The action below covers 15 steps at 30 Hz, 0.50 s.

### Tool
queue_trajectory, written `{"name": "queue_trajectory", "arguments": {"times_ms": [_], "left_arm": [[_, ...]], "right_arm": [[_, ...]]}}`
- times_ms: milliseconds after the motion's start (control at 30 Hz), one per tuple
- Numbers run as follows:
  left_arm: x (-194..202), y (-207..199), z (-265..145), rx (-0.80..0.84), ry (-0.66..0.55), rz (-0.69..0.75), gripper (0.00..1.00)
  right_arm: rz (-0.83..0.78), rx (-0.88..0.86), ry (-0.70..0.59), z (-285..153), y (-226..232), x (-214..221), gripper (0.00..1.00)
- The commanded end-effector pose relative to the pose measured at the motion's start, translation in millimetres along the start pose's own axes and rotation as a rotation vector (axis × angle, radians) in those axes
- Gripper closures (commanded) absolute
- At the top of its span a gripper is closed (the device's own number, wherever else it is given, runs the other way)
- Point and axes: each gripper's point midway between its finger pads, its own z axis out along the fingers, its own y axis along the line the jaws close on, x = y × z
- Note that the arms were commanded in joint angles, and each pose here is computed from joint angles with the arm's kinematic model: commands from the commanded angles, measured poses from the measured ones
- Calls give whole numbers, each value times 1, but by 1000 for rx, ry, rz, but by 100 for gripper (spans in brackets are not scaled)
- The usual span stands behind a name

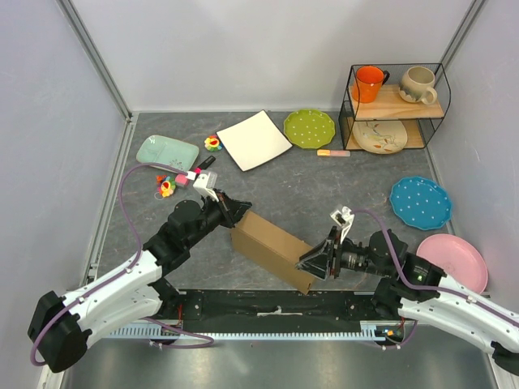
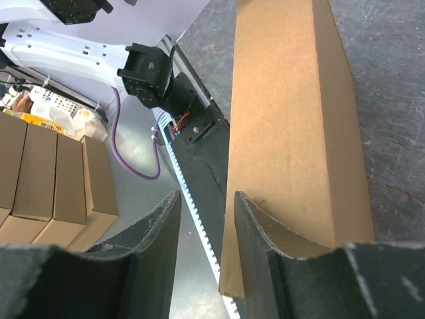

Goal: Fold the paper box

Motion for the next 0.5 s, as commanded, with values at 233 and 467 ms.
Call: {"name": "queue_trajectory", "arguments": {"times_ms": [233, 467], "left_arm": [[32, 27, -4, -107, 107, -2, 86], [37, 30, -5, -114, 117, -6, 86]], "right_arm": [[-62, -129, -33, -12, 46, -33, 52], [54, 7, 362, 3, -14, 72, 54]]}}
